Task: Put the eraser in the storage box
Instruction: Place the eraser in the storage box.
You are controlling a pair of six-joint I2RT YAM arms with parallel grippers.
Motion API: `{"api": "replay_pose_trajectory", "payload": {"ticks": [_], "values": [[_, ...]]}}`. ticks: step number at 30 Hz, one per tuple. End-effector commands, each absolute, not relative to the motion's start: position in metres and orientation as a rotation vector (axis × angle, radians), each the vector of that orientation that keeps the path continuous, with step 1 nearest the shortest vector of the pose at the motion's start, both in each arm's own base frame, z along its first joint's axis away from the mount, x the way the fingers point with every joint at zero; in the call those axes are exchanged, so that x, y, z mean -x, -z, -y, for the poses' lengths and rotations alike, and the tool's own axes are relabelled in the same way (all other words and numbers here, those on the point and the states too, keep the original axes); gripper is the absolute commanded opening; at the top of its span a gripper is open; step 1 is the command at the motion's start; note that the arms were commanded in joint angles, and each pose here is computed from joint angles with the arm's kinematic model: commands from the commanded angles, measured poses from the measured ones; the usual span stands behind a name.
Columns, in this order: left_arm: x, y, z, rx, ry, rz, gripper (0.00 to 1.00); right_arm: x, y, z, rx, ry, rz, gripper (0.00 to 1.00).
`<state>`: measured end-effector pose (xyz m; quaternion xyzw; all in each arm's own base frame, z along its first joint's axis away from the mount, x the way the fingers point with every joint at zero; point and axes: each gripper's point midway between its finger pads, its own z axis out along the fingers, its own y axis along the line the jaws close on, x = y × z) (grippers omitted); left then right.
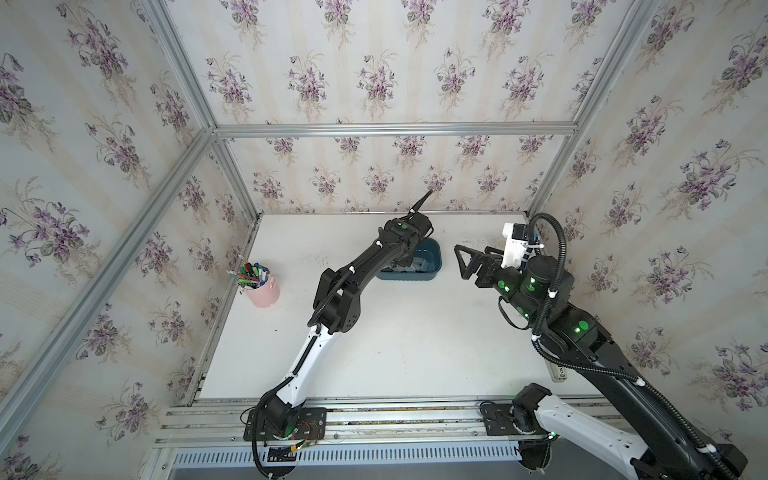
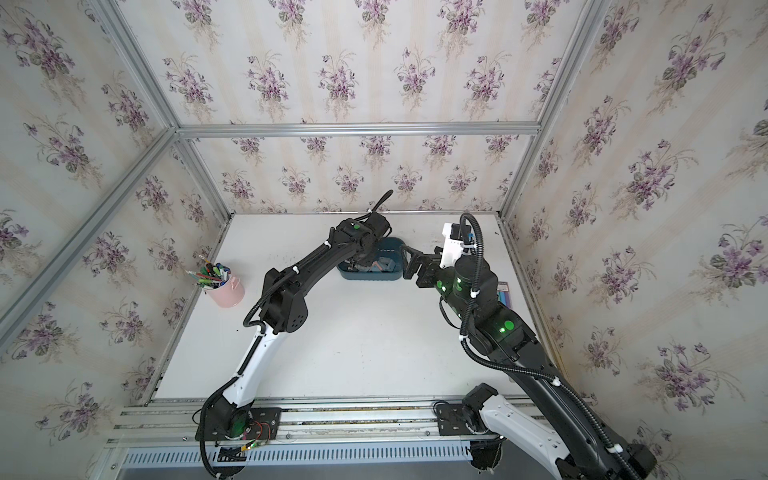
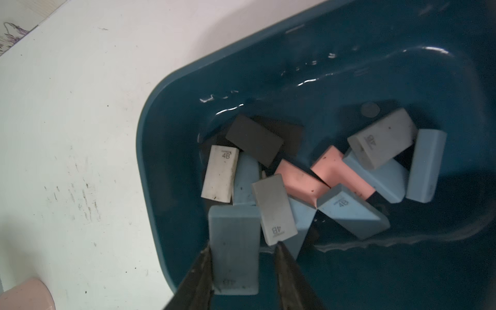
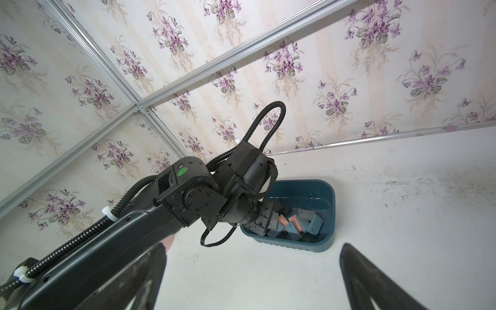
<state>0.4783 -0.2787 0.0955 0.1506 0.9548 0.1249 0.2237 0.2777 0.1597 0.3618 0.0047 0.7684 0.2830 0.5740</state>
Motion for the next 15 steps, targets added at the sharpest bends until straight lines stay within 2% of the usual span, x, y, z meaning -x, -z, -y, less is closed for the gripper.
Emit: {"api": "replay_pose_trajectory", "payload": {"ticks": [1, 3, 10, 15], "values": [[-0.482, -0.098, 0.280, -0.461, -0.403, -2.592, 0.49, -0.277, -0.363, -0.158, -0.030, -0.668, -1.794, 1.00], [-0.483, -0.097, 0.281, -0.479, -0.424, -2.579, 0.51, -0.277, -0.363, -0.158, -0.030, -0.673, -1.791, 1.00], [-0.486, -0.096, 0.284, -0.509, -0.448, -2.551, 0.74, -0.274, -0.364, -0.156, -0.034, -0.677, -1.781, 1.00], [-0.485, -0.102, 0.290, -0.571, -0.539, -2.483, 0.83, -0.274, -0.365, -0.154, -0.037, -0.674, -1.775, 1.00]]}}
